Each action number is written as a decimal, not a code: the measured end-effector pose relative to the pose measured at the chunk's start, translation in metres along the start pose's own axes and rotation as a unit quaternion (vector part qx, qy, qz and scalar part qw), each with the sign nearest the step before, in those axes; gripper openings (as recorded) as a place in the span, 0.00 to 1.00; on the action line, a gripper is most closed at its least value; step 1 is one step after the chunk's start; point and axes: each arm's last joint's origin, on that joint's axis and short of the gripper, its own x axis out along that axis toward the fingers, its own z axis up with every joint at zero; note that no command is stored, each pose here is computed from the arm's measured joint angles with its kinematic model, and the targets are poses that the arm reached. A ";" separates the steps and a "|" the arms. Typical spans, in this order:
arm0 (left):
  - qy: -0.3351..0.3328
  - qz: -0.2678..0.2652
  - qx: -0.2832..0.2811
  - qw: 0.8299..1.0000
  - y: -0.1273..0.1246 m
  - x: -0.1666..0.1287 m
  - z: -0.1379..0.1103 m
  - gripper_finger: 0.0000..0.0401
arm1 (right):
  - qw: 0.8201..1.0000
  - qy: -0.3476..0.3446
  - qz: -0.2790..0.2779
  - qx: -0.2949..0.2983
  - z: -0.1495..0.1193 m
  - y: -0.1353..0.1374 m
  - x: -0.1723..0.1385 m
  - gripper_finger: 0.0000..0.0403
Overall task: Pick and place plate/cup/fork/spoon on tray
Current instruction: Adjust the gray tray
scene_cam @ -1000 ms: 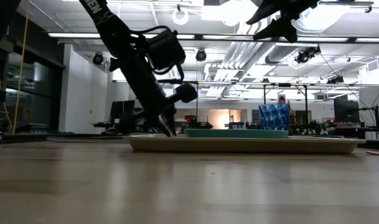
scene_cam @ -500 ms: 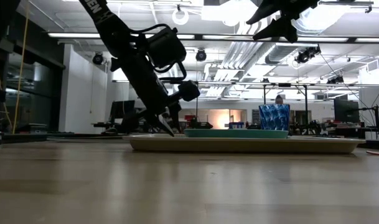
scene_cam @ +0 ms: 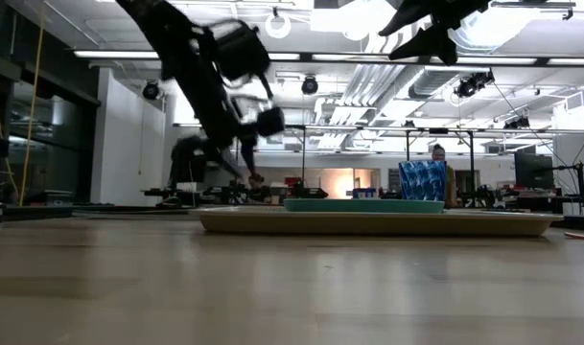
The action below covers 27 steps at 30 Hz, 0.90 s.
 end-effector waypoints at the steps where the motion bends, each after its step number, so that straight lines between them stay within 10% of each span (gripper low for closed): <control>1: -0.017 0.003 0.005 1.000 0.002 -0.007 0.009 0.21 | 1.000 -0.002 0.001 0.000 0.000 0.000 0.000 0.55; 9: -0.102 -0.062 0.110 0.987 0.017 -0.079 0.069 0.21 | 1.000 -0.003 0.006 -0.003 0.001 0.001 0.000 0.55; 18: -0.129 -0.284 0.160 0.936 0.066 -0.143 0.065 0.21 | 0.986 0.106 -0.114 0.066 -0.020 -0.023 -0.004 0.54; 27: -0.152 -0.482 0.090 0.858 0.111 -0.161 0.034 0.21 | 0.899 0.322 -0.282 0.086 -0.058 -0.048 -0.018 0.24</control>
